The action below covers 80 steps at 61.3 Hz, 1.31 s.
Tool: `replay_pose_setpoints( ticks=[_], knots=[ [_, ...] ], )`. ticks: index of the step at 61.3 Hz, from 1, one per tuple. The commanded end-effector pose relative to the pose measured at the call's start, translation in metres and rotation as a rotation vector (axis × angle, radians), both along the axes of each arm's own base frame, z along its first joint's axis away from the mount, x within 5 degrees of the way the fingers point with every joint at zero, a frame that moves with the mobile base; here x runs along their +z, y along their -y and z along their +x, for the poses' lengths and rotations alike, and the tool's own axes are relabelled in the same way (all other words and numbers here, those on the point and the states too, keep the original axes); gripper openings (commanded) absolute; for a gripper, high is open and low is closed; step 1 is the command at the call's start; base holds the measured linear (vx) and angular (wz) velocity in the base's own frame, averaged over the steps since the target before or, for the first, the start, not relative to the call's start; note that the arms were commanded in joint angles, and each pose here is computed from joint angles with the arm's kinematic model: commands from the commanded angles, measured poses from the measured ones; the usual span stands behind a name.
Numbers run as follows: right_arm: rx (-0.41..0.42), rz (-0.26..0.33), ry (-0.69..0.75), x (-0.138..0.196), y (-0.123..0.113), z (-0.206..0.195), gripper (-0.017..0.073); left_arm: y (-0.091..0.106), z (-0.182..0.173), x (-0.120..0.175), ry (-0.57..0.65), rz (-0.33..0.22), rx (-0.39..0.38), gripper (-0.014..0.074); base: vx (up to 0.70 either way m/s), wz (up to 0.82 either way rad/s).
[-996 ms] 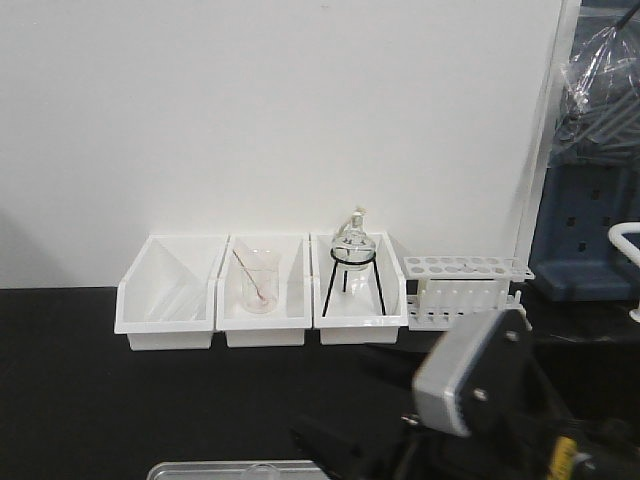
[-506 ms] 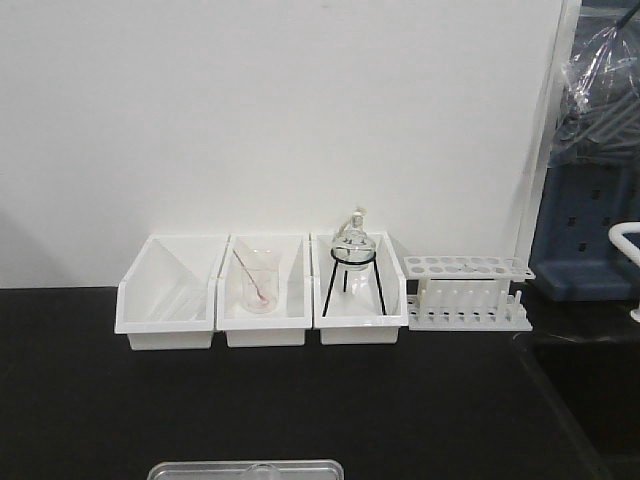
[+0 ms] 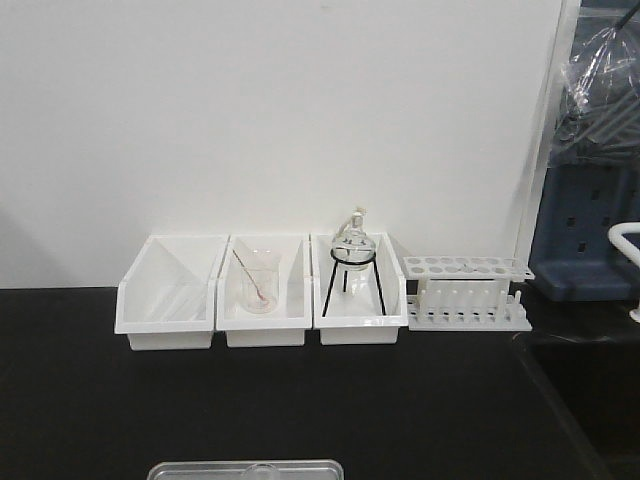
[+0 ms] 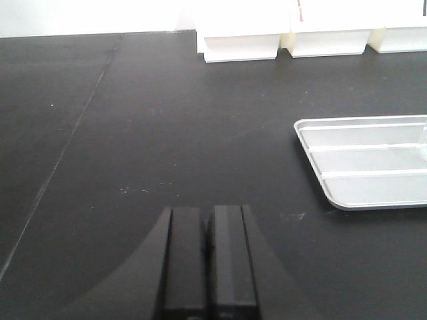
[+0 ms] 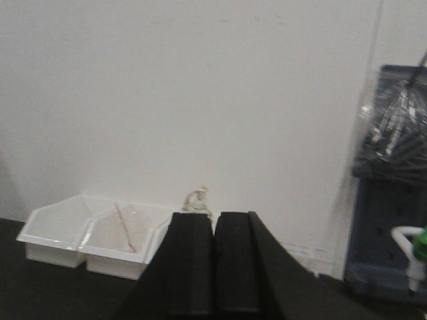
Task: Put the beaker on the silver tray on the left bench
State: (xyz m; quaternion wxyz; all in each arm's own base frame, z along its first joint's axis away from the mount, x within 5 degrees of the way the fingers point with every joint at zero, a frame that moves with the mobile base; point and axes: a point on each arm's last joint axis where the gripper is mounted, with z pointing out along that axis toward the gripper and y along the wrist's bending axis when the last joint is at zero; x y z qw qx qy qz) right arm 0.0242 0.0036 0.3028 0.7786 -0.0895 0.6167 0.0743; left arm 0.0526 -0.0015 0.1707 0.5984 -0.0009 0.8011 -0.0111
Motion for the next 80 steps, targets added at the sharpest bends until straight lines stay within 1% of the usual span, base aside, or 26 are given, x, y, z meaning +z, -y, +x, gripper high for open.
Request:
replay_pose_setpoints(
  ticks=[1, 6, 11, 13, 15, 20, 22, 25, 30, 34, 36, 42, 48, 80],
  knots=[
    [-0.085, 0.069, 0.072, 0.009, 0.001, -0.005, -0.0017, 0.000, 0.002, 0.001, 0.067, -0.009, 0.001, 0.0001, 0.00, 0.00],
    [-0.167, 0.129, 0.047, -0.006, 0.002, 0.003, -0.0015, 0.000, 0.002, 0.001, 0.067, -0.009, 0.001, 0.0001, 0.00, 0.00],
    [-0.224, 0.202, -0.018, -0.035, 0.004, 0.016, -0.0015, 0.000, 0.002, 0.001, 0.067, -0.009, 0.001, 0.0001, 0.00, 0.00],
    [-0.240, 0.219, -0.036, -0.045, 0.005, 0.019, -0.0014, 0.000, 0.002, 0.001, 0.067, -0.009, 0.001, 0.0001, 0.00, 0.00],
    [-0.261, 0.222, -0.049, -0.056, 0.007, 0.022, -0.0014, 0.000, 0.002, 0.001, 0.067, -0.009, 0.001, 0.0001, 0.00, 0.00],
    [-0.288, 0.204, -0.060, -0.079, 0.009, 0.028, -0.0014, 0.000, 0.002, 0.001, 0.067, -0.009, 0.001, 0.0001, 0.00, 0.00],
    [-0.292, 0.186, -0.059, -0.090, 0.009, 0.030, -0.0014, 0.000, 0.002, 0.001, 0.067, -0.009, 0.001, 0.0001, 0.00, 0.00],
    [-0.285, 0.147, -0.109, -0.096, 0.008, 0.031, -0.0014, 0.000, 0.002, 0.001, 0.067, -0.009, 0.001, 0.0001, 0.00, 0.00],
    [-0.264, 0.052, -0.133, -0.099, 0.006, 0.032, -0.0014, 0.000, 0.002, 0.001, 0.066, -0.007, 0.001, 0.0001, 0.00, 0.00],
    [-0.236, -0.001, -0.132, -0.099, 0.004, 0.032, -0.0014, 0.000, 0.002, 0.001, 0.066, -0.009, 0.001, 0.0001, 0.00, 0.00],
    [-0.219, -0.017, -0.130, -0.099, 0.002, 0.032, -0.0014, 0.000, 0.002, 0.001, 0.066, -0.009, 0.001, 0.0001, 0.00, 0.00],
    [-0.196, -0.014, -0.130, -0.099, 0.001, 0.032, -0.0014, 0.000, 0.002, 0.001, 0.066, -0.009, 0.001, 0.0001, 0.00, 0.00],
    [-0.196, -0.007, -0.137, -0.100, 0.001, 0.032, -0.0014, 0.000, 0.002, 0.001, 0.066, -0.009, 0.001, 0.0001, 0.00, 0.00],
    [-0.196, -0.008, -0.143, -0.100, 0.001, 0.032, -0.0014, 0.000, 0.002, 0.001, 0.066, -0.009, 0.001, 0.0001, 0.00, 0.00]
  ],
)
